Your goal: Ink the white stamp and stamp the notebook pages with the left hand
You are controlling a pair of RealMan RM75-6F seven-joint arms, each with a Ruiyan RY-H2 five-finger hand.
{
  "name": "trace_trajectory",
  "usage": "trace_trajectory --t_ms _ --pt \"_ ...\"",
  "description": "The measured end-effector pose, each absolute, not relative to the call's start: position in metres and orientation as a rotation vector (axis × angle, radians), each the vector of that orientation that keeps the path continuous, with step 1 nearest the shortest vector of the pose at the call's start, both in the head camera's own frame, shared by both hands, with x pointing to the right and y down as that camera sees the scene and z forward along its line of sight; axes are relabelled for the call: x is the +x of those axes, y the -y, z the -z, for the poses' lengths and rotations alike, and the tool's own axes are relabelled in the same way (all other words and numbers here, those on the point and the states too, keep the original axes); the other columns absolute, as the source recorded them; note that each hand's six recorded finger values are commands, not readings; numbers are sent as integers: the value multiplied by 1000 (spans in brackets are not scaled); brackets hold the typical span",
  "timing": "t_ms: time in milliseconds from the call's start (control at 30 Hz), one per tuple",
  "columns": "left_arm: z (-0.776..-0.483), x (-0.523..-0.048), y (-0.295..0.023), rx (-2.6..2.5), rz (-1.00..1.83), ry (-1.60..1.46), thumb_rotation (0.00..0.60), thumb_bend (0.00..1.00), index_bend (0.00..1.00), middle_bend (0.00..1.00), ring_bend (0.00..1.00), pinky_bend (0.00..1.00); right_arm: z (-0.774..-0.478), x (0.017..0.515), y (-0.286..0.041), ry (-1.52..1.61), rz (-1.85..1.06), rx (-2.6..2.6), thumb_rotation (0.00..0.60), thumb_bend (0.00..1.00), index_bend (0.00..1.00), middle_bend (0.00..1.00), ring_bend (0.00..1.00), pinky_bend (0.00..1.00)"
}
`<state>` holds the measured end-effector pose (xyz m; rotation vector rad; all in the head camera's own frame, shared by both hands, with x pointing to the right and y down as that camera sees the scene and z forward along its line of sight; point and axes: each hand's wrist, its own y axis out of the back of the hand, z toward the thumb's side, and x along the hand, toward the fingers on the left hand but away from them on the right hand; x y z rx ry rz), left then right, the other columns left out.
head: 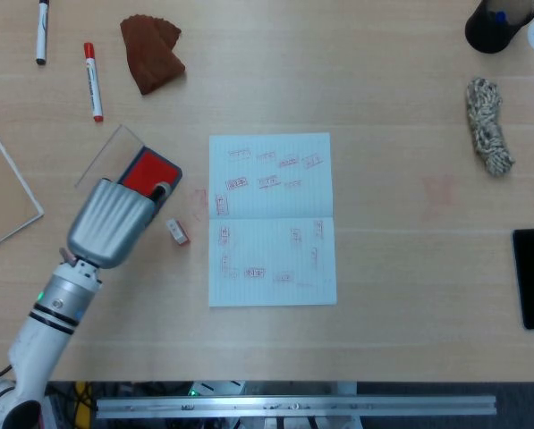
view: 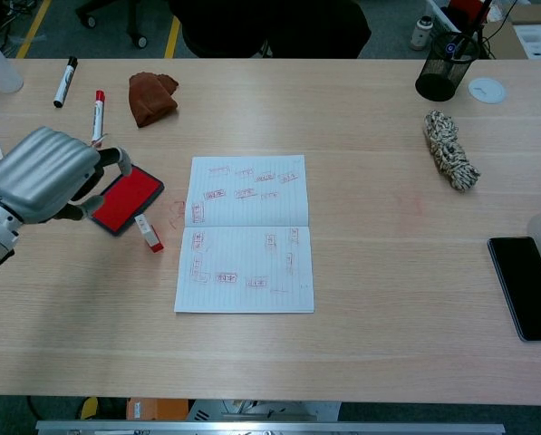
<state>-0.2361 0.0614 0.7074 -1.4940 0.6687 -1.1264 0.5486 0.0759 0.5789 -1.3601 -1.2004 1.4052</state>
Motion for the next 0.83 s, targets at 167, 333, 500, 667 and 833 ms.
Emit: trace_trajectory --t_ms 167,333,500,667,833 --pt "-683 -280 -49 -1487 1202 -871 600 280 348 651 628 980 -581 543 -71 1179 -1395 -1374 600 261 325 386 311 418" --pt "-671 -323 -53 -1445 1278 -1028 600 280 348 625 607 962 -584 536 -68 1154 -1390 -1391 600 261 325 386 311 418" --pt "-665 -353 -65 -1410 1328 -1119 600 280 355 626 606 961 -586 533 -67 1140 -1390 -1400 600 261 325 386 311 418" --pt "-661 -371 -82 -1383 1349 -1179 600 280 366 626 606 960 -588 530 -67 1125 -1397 -1407 600 261 325 386 311 418" --pt "-660 -379 -91 -1364 1376 -1181 600 280 367 626 606 960 -588 527 -67 1121 -1393 -1413 600 261 325 386 311 418"
